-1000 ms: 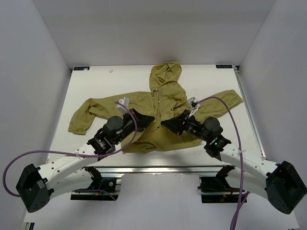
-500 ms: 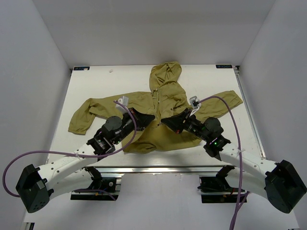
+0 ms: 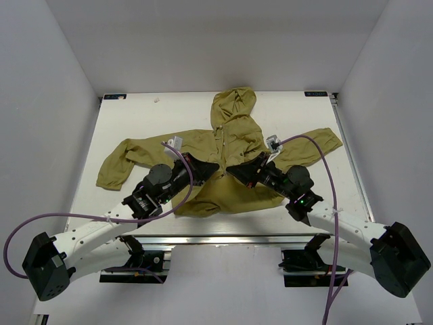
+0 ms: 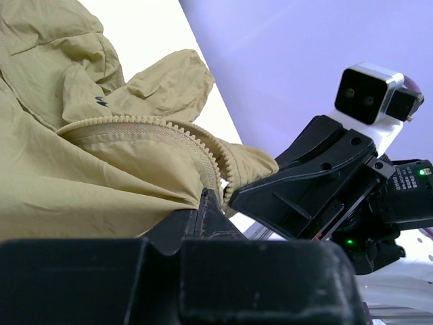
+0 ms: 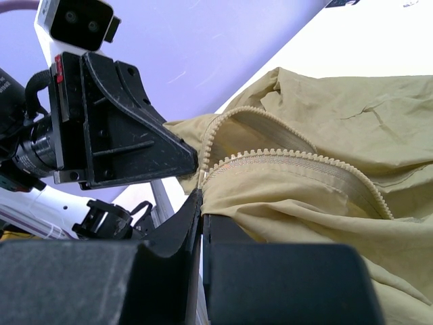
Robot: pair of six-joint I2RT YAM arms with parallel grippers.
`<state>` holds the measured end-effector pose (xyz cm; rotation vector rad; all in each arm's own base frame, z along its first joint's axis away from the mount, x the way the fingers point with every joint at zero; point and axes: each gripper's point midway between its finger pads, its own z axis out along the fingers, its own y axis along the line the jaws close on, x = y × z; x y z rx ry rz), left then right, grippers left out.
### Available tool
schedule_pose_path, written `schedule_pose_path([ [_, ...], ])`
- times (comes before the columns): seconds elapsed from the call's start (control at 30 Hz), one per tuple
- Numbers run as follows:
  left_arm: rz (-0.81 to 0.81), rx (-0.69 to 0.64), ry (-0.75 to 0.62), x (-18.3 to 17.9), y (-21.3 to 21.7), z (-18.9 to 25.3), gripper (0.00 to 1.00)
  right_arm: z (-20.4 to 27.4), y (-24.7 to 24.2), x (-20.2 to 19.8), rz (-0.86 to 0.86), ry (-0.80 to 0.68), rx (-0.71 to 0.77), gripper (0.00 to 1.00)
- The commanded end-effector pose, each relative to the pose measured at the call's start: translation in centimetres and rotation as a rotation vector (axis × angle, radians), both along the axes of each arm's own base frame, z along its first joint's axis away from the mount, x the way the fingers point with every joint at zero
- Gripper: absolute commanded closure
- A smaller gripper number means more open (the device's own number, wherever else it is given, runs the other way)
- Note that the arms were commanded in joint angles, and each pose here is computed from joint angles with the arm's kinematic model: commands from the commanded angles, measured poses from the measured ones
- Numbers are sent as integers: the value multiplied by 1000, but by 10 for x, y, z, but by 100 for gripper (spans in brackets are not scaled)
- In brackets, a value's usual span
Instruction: Zip up the jacket
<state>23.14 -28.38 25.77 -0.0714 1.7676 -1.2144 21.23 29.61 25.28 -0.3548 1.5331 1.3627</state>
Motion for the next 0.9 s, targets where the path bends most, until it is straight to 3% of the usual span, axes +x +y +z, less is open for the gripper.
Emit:
schedule_pose_path([
  [0.0, 5, -7, -37, -1, 5, 14, 100, 36, -2, 2, -4, -82, 76, 100],
  [0.87, -11, 1, -47, -5, 5, 10, 100, 44, -1, 0, 52, -50, 125, 100],
])
